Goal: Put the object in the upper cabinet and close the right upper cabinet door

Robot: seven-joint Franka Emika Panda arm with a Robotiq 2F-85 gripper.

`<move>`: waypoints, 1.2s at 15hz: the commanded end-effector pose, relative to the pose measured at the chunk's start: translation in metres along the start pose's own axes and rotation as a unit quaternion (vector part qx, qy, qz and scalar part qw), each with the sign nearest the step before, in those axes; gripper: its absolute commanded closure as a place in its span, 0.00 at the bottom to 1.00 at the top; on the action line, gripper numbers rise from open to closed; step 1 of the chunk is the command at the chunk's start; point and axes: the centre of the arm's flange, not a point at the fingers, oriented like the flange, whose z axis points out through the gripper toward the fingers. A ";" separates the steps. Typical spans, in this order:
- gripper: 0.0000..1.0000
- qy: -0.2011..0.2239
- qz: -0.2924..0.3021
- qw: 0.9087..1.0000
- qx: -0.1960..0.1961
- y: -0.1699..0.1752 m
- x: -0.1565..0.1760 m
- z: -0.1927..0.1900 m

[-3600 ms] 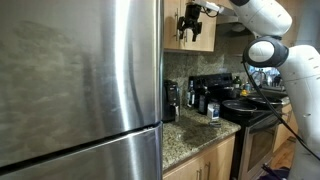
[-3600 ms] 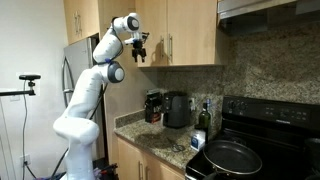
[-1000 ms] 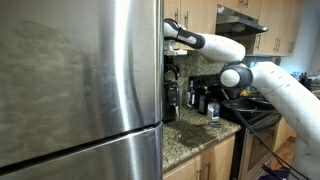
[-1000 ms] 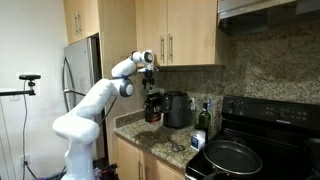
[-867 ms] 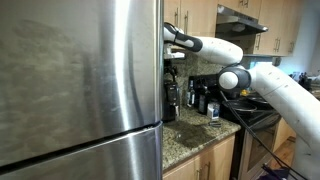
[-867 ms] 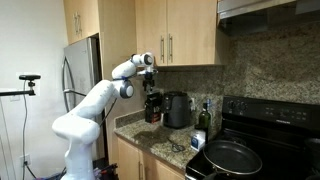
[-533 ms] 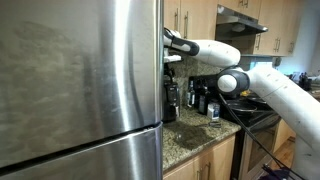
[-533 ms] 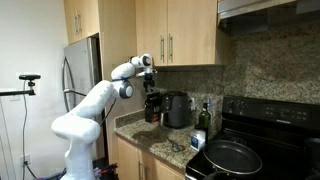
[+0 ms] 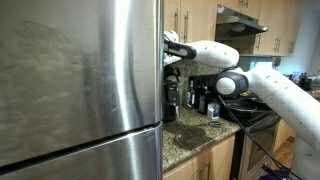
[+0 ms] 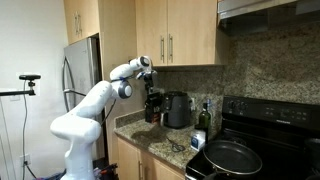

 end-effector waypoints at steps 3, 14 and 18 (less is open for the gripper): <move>0.00 -0.010 -0.006 1.000 0.013 -0.004 -0.004 0.000; 0.00 -0.186 -0.026 0.980 -0.060 0.024 -0.063 0.081; 0.00 -0.260 -0.025 0.961 -0.086 0.021 -0.077 0.096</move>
